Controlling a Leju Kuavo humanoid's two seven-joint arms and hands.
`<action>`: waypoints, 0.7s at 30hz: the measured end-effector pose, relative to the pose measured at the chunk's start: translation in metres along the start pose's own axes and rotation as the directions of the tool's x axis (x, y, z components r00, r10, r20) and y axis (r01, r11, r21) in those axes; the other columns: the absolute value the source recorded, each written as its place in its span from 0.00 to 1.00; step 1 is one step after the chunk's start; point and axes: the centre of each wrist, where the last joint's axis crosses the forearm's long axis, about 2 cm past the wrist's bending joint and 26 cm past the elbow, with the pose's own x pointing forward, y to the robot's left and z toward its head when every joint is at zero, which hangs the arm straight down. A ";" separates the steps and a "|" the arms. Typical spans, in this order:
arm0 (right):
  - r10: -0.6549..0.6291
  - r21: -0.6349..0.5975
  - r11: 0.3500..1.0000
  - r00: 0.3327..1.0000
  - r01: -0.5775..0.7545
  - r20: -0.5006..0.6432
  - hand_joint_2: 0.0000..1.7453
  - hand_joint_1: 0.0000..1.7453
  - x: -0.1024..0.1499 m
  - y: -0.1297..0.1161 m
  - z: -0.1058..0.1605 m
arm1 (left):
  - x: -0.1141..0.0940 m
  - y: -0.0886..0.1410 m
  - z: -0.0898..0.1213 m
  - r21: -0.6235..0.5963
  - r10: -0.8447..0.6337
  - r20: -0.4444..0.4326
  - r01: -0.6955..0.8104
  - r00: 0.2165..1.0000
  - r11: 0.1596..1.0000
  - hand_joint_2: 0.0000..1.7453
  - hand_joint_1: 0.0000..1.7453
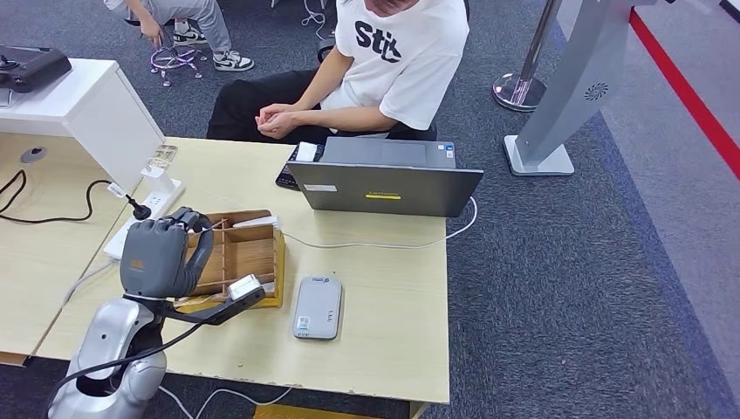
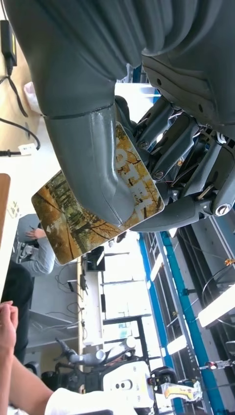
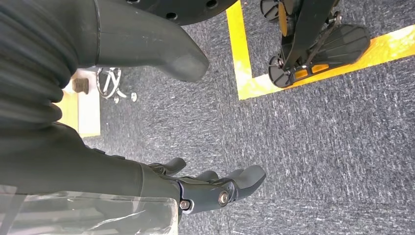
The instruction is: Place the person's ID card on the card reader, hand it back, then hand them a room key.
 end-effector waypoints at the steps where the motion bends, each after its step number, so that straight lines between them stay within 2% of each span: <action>1: 0.001 0.000 1.000 1.000 -0.001 0.000 1.00 0.00 0.000 0.000 0.000 | 0.000 0.001 0.000 0.004 0.000 -0.001 0.000 1.000 1.000 1.00 1.00; 21: 0.022 0.000 1.000 1.000 -0.022 -0.005 1.00 0.00 0.000 0.000 0.000 | -0.016 0.007 -0.002 0.032 -0.010 -0.050 0.012 0.999 0.999 1.00 1.00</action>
